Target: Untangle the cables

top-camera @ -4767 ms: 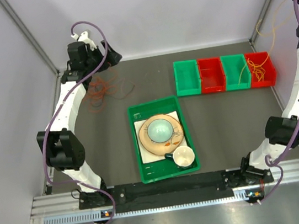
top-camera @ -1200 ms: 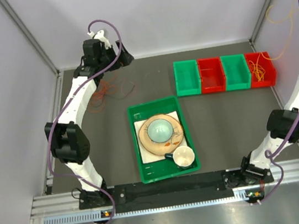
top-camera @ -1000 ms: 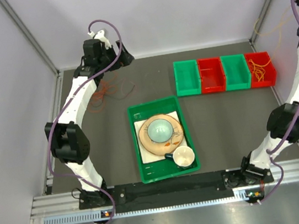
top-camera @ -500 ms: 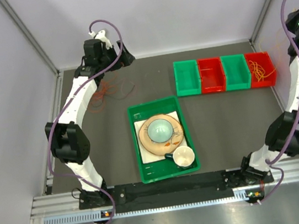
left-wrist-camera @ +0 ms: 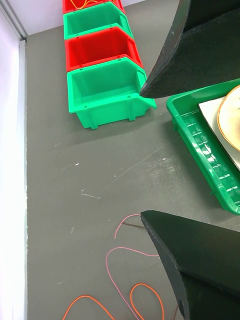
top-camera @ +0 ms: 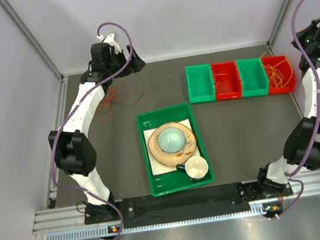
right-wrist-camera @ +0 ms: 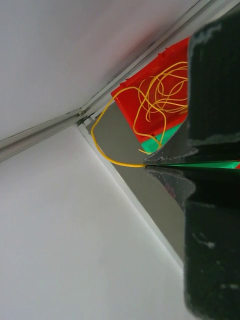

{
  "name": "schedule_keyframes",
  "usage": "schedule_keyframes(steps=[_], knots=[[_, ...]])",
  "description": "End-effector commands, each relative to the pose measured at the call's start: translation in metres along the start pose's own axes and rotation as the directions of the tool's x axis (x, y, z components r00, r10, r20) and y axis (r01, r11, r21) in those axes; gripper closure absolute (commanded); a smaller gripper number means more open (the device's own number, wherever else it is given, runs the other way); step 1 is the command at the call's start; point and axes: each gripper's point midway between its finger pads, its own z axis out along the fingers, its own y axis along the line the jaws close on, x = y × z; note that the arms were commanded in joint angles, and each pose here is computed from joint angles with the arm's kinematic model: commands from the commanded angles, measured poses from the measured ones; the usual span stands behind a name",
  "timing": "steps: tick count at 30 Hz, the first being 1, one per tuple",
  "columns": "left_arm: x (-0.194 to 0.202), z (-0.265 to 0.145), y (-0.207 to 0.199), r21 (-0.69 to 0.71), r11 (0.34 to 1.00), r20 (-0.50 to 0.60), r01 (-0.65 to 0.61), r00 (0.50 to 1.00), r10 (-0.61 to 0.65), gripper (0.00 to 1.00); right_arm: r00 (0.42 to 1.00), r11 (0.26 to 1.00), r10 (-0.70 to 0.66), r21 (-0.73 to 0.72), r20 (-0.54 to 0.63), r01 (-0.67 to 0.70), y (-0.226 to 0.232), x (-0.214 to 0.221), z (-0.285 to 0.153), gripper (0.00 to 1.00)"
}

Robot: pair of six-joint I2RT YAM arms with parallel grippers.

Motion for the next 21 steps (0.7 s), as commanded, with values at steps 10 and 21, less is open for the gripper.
schedule_keyframes(steps=[10,21], knots=[[-0.002,0.004,-0.005,0.030,0.999,0.017,-0.021,1.000,0.021,0.01,0.998,0.996,-0.056,0.063,0.002,0.056,-0.008,0.027,0.008,1.00],[-0.004,0.005,-0.008,0.041,0.999,0.020,-0.020,1.000,0.019,0.01,0.980,0.957,-0.200,0.220,0.019,0.192,-0.024,0.036,-0.003,1.00]])
